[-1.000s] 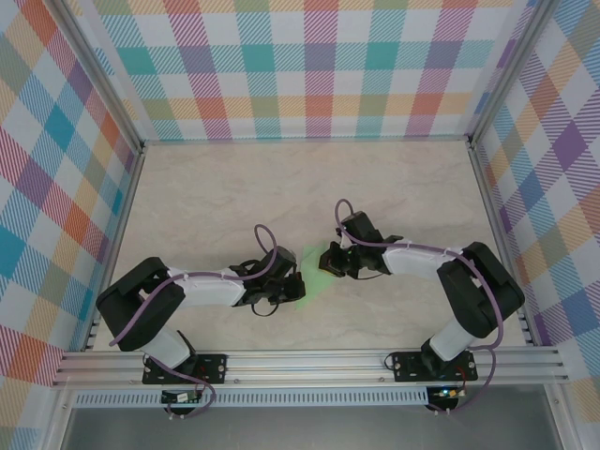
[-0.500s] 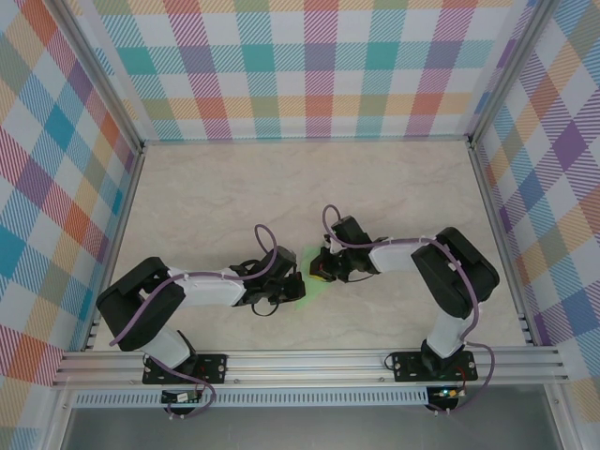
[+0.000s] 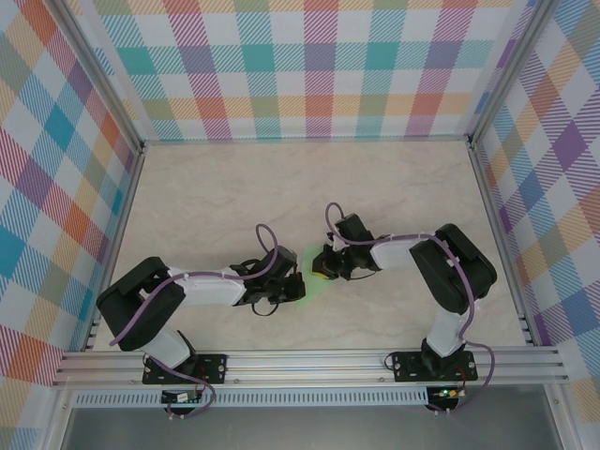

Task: Fold a paper plane with a square sheet of paper (pick it up from the middle)
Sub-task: Fourth fold the wing at the center of the table.

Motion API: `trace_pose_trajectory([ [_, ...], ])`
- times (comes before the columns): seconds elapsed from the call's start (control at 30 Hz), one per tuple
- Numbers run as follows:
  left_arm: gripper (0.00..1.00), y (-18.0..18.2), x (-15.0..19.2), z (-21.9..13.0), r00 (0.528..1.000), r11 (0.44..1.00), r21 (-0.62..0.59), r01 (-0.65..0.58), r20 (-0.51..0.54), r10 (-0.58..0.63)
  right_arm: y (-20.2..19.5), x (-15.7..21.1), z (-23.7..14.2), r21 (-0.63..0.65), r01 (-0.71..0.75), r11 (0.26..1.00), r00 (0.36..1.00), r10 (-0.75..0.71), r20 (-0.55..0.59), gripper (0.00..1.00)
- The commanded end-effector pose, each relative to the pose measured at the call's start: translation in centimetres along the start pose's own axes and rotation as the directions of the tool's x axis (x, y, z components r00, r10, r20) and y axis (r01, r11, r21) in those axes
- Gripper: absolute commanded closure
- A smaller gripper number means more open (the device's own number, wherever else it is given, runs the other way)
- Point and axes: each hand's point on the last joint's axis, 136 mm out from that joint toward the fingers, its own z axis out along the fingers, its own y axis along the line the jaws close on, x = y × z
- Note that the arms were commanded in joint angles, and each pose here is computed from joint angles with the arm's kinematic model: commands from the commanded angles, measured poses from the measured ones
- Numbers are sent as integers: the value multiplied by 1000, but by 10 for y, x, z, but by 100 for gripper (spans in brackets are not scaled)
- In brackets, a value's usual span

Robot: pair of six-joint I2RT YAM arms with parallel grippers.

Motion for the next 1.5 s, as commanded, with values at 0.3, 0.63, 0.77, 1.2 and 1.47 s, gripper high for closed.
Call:
trace_pose_trajectory([
  [0.3, 97, 71, 44, 1, 990, 969, -247, -10, -137, -25, -24, -52, -9, 55, -36, 998, 992, 29, 119, 90],
  [0.63, 97, 73, 46, 0, 990, 968, -251, -16, -142, -21, -33, -71, -15, 55, -76, 996, 986, 67, 150, 89],
  [0.77, 97, 76, 47, 0, 989, 966, -259, -16, -146, -23, -31, -78, -19, 59, -74, 995, 985, 64, 163, 88],
  [1.2, 97, 76, 49, 1, 988, 966, -256, -13, -152, -27, -43, -100, -28, 169, -96, 981, 977, 60, 205, 88],
  [1.47, 97, 76, 48, -1, 988, 966, -258, -10, -149, -29, -8, -106, -53, 141, -8, 990, 975, -24, 222, 87],
])
